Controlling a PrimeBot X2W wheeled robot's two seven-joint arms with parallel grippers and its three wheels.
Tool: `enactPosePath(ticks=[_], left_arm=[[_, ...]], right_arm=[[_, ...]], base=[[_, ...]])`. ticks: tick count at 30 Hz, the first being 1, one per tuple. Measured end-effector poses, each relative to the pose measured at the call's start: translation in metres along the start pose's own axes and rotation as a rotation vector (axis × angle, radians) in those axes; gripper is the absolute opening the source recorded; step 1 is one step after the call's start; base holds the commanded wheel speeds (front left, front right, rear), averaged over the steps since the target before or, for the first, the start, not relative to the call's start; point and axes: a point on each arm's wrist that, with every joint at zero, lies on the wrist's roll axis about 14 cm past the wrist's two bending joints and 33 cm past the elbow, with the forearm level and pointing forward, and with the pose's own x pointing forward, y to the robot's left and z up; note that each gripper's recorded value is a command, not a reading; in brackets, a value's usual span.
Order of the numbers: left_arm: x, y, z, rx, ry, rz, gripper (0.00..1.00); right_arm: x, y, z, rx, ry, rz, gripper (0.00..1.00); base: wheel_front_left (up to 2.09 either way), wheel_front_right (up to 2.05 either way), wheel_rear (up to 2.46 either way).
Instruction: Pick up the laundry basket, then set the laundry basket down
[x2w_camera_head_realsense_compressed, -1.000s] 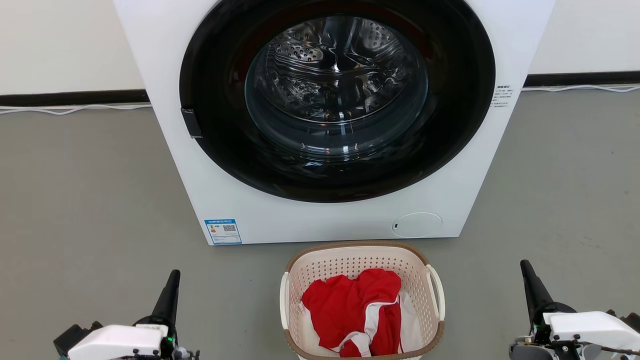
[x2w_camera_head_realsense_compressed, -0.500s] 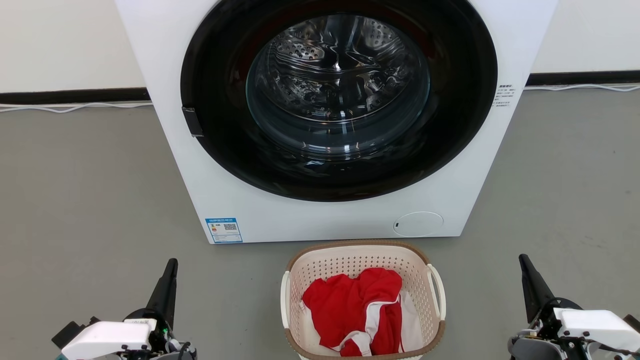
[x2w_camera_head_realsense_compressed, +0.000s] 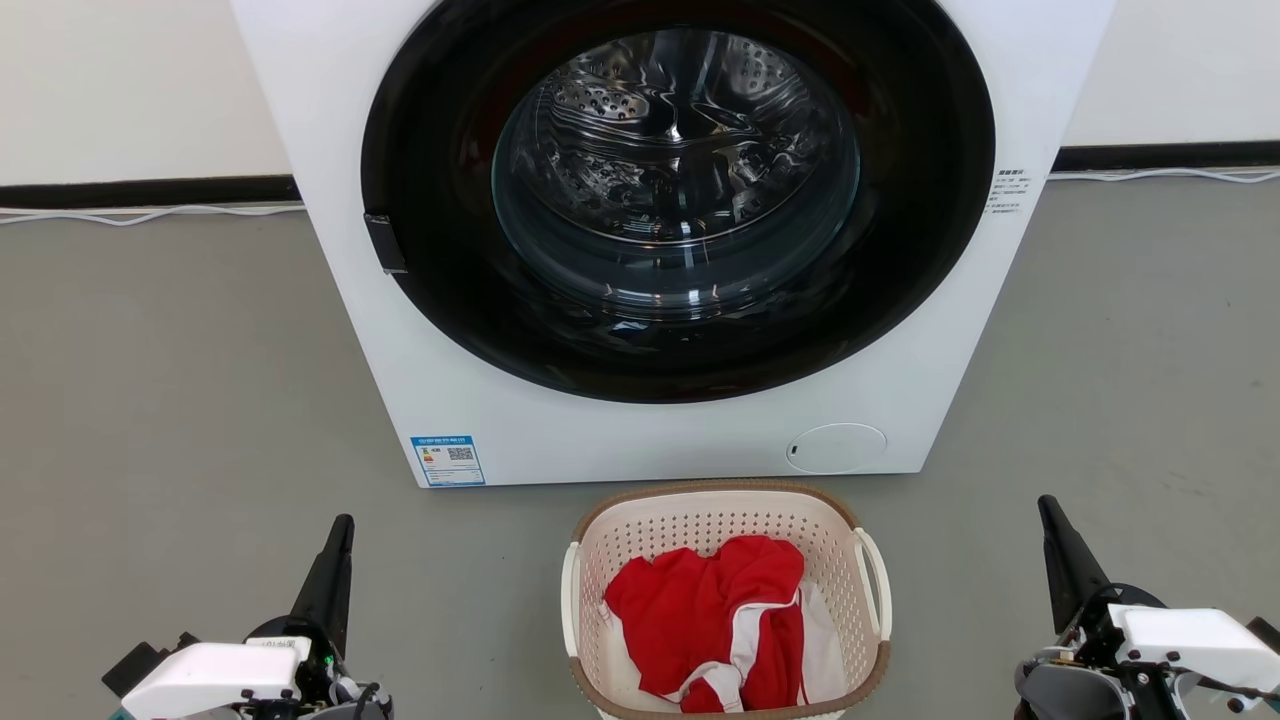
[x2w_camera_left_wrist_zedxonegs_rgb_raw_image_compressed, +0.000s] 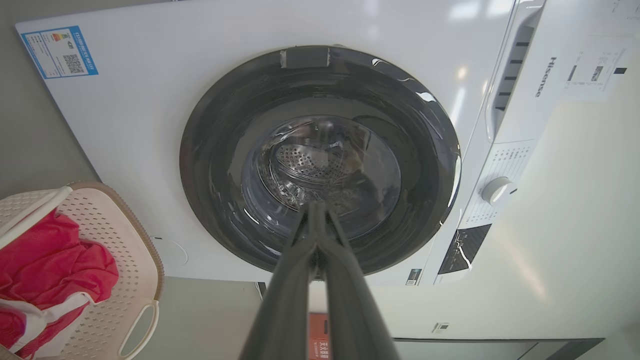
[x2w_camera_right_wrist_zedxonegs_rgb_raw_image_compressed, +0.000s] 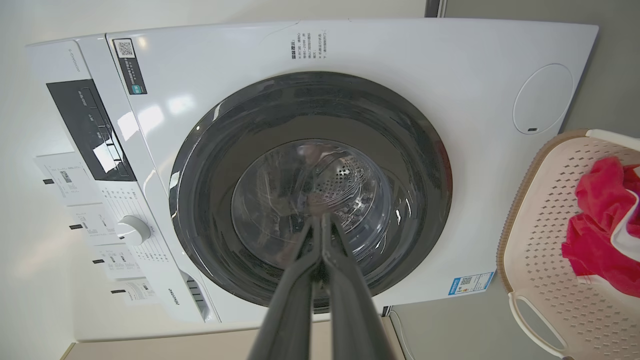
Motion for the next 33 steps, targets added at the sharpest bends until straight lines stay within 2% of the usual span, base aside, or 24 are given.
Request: enactPosePath(ticks=[33], left_arm=[[0.0000,-0.0001,0.0000,0.000,0.000,0.000,0.00]], right_arm=[[0.0000,0.0000,0.0001,0.000,0.000,0.000,0.00]], base=[[0.00,0.00,0.00]])
